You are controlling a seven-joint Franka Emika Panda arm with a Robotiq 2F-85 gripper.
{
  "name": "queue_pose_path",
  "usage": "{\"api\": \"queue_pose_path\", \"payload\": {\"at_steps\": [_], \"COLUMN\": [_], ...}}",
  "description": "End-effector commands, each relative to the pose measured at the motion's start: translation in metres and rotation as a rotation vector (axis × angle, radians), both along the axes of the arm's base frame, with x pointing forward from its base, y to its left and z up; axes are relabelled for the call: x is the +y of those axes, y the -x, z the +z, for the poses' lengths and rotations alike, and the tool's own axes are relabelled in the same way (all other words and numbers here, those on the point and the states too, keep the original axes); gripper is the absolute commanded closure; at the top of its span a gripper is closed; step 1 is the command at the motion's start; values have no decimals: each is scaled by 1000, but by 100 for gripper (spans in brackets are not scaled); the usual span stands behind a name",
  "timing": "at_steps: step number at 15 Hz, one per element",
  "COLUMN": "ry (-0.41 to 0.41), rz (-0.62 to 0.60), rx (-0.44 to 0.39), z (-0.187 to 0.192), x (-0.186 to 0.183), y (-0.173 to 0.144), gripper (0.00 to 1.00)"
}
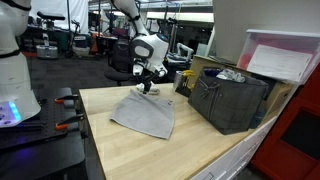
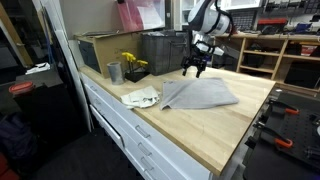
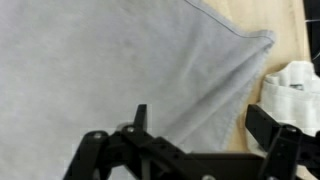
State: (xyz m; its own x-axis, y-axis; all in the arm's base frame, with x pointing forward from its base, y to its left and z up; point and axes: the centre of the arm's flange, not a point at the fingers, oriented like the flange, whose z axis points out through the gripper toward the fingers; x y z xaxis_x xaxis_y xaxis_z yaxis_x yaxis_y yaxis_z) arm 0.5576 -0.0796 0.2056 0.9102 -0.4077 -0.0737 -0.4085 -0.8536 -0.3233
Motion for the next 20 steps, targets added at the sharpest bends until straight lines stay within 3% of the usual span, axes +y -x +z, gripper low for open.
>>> {"api": "queue_pose_path", "payload": {"at_steps": [1,4,6,13,20], "ry": [0,-7,16,162,184], "rz": [-166,-253,-310,-463,-540], "rx": [107,187,197,225,233], "z": [-40,-68,-79,-102,-108], "x": [-39,-62,-78,-138,-158], "y": [53,87,98,117,118], "gripper": [0,0,0,0,0]}}
